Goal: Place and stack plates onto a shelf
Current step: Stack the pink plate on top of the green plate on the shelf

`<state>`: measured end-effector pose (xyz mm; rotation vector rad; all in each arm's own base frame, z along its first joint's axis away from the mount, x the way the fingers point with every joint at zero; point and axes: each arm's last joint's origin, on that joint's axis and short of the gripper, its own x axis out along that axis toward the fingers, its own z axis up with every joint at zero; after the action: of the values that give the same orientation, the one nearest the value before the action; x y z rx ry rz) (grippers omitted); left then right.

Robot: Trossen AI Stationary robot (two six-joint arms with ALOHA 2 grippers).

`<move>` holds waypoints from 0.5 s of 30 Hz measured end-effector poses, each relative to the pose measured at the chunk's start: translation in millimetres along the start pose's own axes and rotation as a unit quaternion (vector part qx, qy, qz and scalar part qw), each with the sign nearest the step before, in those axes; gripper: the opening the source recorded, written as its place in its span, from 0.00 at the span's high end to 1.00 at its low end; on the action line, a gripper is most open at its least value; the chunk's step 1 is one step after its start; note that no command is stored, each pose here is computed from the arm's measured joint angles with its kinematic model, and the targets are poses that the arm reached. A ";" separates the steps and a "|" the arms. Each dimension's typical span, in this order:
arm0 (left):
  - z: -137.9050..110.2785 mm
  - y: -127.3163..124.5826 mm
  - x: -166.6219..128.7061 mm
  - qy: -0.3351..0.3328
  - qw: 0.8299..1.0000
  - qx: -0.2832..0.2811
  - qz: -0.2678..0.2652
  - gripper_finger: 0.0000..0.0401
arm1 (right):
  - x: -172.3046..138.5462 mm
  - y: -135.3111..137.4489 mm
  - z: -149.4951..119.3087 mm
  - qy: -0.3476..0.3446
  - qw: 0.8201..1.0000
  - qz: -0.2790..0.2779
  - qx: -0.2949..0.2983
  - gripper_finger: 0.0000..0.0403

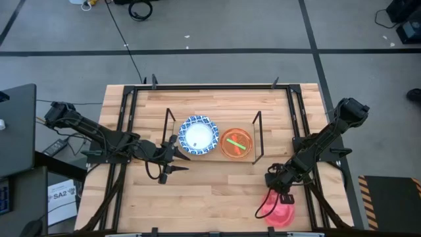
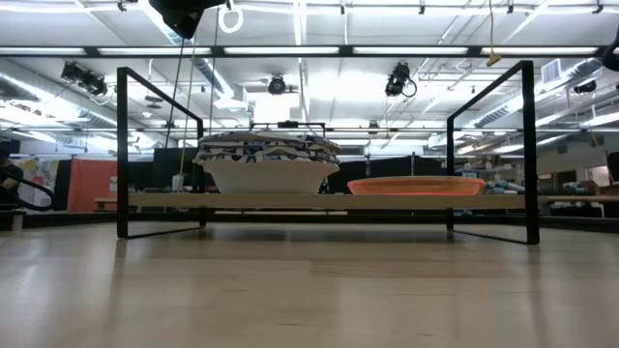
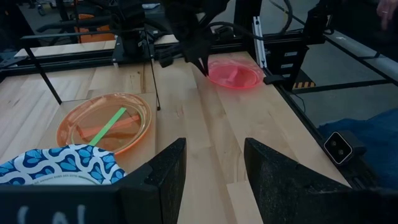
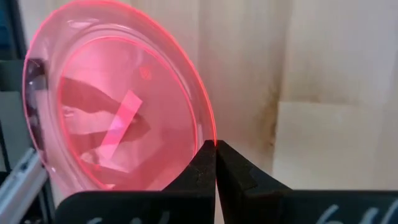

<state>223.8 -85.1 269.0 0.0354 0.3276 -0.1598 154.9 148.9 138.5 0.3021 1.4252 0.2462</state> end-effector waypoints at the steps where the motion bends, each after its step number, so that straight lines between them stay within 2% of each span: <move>1: 0.0 -0.1 0.0 0.000 1.000 0.000 0.000 0.58 | 0.0 0.8 0.7 -0.004 1.000 0.004 -0.001 0.98; 7: 0.0 -0.1 0.0 0.000 1.000 0.000 0.000 0.58 | -0.3 4.8 6.1 -0.039 0.999 0.017 -0.005 0.98; 15: 0.0 -0.1 0.0 0.000 1.000 0.000 0.000 0.58 | -2.9 10.7 18.7 -0.127 0.992 0.027 -0.005 0.98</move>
<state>223.8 -85.2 269.0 0.0354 0.3275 -0.1604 173.1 156.9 147.2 0.3516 1.1654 0.2506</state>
